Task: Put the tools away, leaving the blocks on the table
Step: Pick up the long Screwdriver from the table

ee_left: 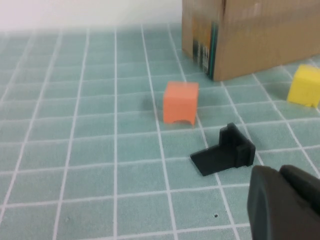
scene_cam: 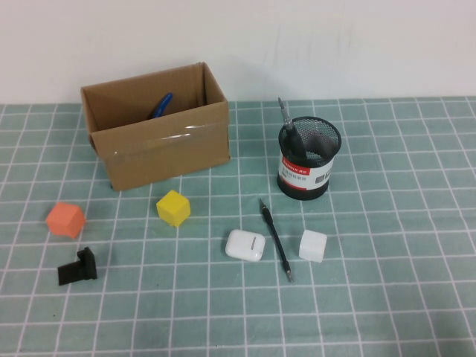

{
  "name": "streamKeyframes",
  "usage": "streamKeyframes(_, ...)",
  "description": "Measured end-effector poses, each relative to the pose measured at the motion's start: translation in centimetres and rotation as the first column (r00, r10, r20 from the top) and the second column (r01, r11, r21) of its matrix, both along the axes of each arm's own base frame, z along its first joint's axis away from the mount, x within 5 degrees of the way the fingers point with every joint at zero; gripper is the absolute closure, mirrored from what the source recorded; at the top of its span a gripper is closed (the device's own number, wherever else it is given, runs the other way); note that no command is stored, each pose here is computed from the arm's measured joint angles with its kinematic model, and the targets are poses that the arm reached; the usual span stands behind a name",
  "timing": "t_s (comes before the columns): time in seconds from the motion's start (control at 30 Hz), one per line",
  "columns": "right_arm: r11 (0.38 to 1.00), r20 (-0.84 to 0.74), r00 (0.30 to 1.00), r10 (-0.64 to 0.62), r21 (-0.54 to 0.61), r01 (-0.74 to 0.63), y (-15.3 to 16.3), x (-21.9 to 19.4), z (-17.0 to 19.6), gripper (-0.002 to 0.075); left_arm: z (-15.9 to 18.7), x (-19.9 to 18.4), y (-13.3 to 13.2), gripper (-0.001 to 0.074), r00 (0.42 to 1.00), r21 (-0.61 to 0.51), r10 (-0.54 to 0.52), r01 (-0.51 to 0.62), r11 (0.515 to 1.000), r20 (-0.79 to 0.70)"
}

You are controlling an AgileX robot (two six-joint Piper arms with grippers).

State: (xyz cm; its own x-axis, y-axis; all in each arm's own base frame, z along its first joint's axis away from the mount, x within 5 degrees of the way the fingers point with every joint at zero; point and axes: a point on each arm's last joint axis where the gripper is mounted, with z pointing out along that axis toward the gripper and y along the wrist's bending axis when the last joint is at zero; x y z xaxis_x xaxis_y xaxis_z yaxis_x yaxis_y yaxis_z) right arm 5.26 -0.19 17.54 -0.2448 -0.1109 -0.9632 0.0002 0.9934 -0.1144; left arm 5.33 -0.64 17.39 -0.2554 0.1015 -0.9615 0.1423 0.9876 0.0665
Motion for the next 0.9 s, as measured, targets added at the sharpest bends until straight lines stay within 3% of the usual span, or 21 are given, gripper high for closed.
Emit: streamKeyframes(0.9,1.0,0.0,1.0,0.0,0.0,0.0,0.0,0.0,0.0,0.0732,-0.14,-0.04,0.01,0.0735,1.0,-0.001,0.001,-0.001,1.0,-0.016)
